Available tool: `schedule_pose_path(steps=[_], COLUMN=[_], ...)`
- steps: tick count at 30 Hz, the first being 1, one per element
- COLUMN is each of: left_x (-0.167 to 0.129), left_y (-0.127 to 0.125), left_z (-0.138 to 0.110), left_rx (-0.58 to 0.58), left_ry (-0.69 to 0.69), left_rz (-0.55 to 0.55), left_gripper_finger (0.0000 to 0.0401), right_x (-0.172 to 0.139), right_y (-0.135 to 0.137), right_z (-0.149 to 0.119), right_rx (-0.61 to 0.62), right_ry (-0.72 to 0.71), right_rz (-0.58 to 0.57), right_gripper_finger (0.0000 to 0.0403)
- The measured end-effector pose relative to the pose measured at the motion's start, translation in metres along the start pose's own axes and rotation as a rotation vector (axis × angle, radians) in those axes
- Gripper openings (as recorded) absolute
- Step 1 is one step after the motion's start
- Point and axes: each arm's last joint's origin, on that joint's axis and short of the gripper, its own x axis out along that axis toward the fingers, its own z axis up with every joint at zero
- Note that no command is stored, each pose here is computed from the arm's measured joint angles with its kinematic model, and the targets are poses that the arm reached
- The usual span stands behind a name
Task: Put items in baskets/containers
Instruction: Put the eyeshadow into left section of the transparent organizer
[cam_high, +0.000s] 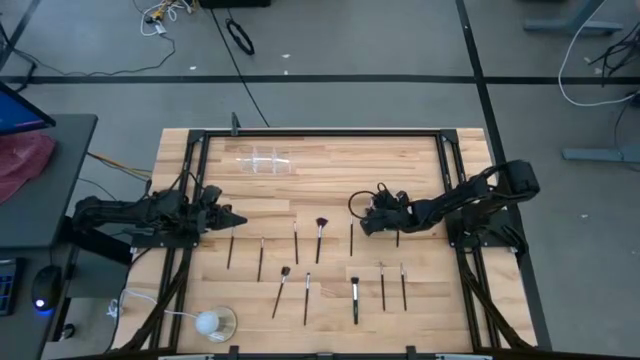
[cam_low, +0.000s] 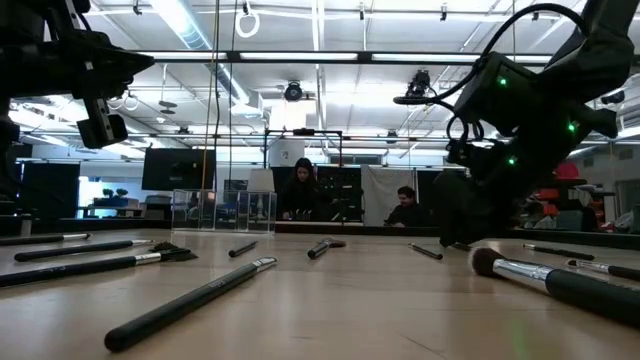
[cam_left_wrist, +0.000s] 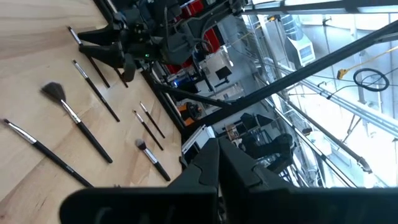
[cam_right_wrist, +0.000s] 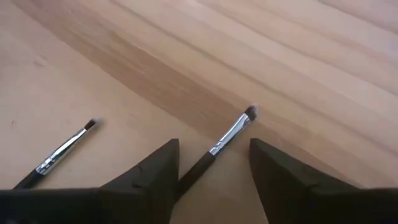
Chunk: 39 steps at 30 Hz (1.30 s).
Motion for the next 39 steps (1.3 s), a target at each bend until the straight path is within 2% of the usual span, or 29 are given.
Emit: schedule_pose_path(steps=[12, 19, 24, 30, 32, 36, 39], left_x=[0.0, 0.0, 0.0, 0.0, 0.0, -0.0002, -0.0002], left_y=[0.0, 0.0, 0.0, 0.0, 0.0008, 0.0022, 0.0023], left_z=[-0.0001, -0.0001, -0.0002, -0.0001, 0.0012, 0.003, 0.0032], left_rx=[0.0, 0.0, -0.096, -0.099, 0.013, 0.452, 0.669], left_ry=[0.003, 0.003, 0.004, 0.003, -0.041, -0.09, -0.086], left_rz=[-0.001, -0.001, -0.001, -0.001, 0.022, 0.083, 0.096], left_gripper_finger=[0.0003, 0.0003, 0.0003, 0.0003, 0.0003, 0.0003, 0.0003], right_x=[-0.0019, -0.0017, -0.0015, -0.0015, -0.0015, -0.0015, -0.0015], right_y=[0.0006, 0.0031, 0.0041, 0.0044, 0.0044, 0.0044, 0.0041], right_z=[-0.0096, -0.0081, -0.0075, -0.0073, -0.0073, -0.0073, -0.0076], right_rx=[0.022, 0.04, 0.028, 0.031, 0.035, 0.042, 0.038], right_ry=[-0.013, -0.04, -0.047, -0.049, -0.049, -0.048, -0.044], right_rz=[-0.017, 0.006, 0.015, 0.018, 0.019, 0.019, 0.015], right_gripper_finger=[0.0128, 0.0123, 0.0123, 0.0123, 0.0123, 0.0123, 0.0123])
